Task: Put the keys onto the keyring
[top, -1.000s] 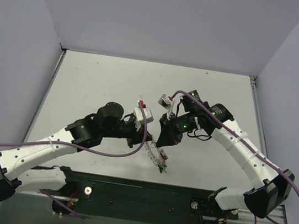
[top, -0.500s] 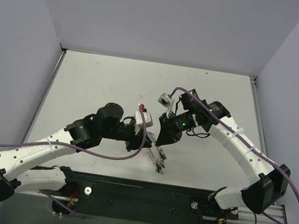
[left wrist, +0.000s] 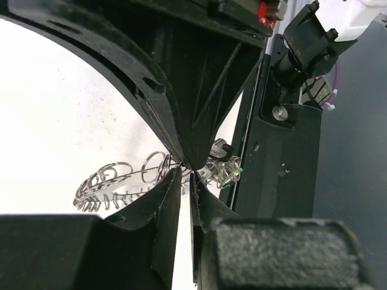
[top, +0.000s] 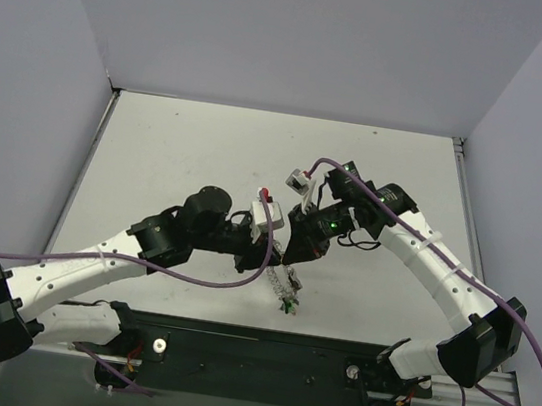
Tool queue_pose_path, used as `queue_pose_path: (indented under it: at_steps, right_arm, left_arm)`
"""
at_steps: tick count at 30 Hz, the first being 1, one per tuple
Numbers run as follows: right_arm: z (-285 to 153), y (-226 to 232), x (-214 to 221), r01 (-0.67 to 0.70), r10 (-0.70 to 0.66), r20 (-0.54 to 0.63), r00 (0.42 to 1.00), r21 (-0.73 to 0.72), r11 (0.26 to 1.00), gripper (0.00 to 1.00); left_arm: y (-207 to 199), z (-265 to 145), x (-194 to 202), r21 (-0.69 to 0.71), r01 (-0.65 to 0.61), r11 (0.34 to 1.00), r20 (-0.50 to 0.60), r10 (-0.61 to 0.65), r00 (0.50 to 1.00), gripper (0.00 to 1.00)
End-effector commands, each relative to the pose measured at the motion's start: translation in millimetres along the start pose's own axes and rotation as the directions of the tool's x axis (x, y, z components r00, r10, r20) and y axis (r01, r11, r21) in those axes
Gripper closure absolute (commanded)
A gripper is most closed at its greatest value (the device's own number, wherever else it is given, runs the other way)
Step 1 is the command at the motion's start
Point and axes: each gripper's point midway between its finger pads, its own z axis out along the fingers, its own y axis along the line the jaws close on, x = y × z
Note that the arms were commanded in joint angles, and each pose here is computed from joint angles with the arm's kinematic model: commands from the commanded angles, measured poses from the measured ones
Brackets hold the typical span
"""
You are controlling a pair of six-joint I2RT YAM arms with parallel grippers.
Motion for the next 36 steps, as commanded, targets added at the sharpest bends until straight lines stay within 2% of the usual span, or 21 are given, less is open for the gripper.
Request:
queue_pose_path:
  at_steps: [1,10,13,18,21,29,36]
  right_arm:
    - [0.1,15.0,-7.1,0.022,-0.021,0.018,1.0,-0.071,0.997,1.0]
    - [-3.2,25.2,-5.0,0.079,-0.077,0.028,0.997,-0.091,0.993,1.0]
    - [-4.4,27.1,-2.7,0.104,-0.102,0.027,0.994,-0.094,0.99,1.0]
    - [-7.3,29.5,3.6,0.173,-0.171,0.028,0.985,-0.105,0.979,1.0]
    - [-9.3,33.7,5.5,0.212,-0.21,0.029,0.977,-0.119,0.97,1.0]
    - [-13.6,47.5,7.2,0.301,-0.297,0.046,0.954,-0.159,0.94,1.0]
    - [-16.5,60.3,7.7,0.366,-0.358,0.077,0.931,-0.196,0.91,1.0]
  left_arm:
    - [12.0,7.7,-14.9,-0.051,-0.02,0.999,0.052,0.023,0.998,0.8]
    - [25.7,10.8,-14.8,-0.097,-0.026,0.995,0.064,0.032,0.997,0.81]
    - [16.4,5.6,-19.9,-0.046,-0.066,0.997,0.098,0.07,0.993,0.74]
    - [-14.9,-7.0,-23.5,0.098,-0.15,0.984,0.151,0.134,0.979,0.51]
    - [-28.4,-10.7,-20.0,0.172,-0.169,0.971,0.144,0.145,0.979,0.45]
    - [-35.0,-19.4,-16.7,0.198,-0.184,0.963,0.117,0.163,0.98,0.42]
    - [-39.9,-23.7,-25.0,0.209,-0.204,0.956,0.138,0.178,0.974,0.43]
